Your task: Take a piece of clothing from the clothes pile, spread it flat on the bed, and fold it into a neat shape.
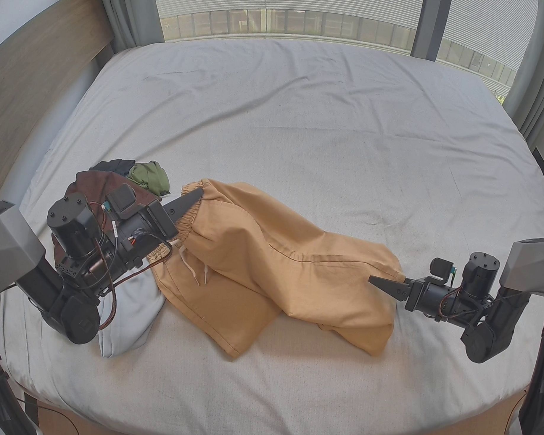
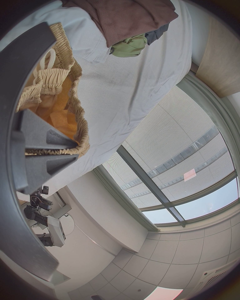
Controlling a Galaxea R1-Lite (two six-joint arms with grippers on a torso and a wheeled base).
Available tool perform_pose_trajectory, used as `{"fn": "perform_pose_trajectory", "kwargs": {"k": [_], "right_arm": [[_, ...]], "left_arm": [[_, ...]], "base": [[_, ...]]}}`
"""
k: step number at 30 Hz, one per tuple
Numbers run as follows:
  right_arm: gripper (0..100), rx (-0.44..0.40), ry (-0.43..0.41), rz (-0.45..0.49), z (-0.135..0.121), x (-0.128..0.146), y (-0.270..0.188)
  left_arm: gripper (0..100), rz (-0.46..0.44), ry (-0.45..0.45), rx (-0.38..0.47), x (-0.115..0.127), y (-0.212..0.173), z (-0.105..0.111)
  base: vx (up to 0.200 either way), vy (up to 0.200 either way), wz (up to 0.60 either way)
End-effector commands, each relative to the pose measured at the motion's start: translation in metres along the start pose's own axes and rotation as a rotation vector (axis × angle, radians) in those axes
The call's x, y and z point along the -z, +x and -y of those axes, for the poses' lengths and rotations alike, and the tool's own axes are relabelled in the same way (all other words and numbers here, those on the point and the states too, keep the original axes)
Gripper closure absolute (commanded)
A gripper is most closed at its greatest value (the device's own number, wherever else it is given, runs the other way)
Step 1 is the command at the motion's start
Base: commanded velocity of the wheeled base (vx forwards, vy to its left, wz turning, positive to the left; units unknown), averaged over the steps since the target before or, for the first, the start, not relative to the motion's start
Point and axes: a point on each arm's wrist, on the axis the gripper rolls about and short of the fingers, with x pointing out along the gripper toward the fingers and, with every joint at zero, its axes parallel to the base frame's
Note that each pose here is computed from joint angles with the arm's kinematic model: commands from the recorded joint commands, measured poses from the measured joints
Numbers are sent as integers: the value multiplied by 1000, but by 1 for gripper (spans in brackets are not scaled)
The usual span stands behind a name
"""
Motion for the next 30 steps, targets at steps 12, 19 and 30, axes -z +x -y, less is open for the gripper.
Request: {"fn": "perform_pose_trajectory", "kwargs": {"k": [12, 19, 30], "right_arm": [[0, -74, 9, 35, -33, -18, -5], [0, -74, 23, 3, -27, -7, 4], [0, -48, 27, -8, -16, -1, 3]], "left_arm": [[100, 1, 0, -1, 0, 0, -1], [100, 3, 1, 2, -1, 0, 0], [100, 3, 1, -2, -1, 0, -1]], "base": [[0, 0, 0], [0, 0, 0], [0, 0, 0]]}}
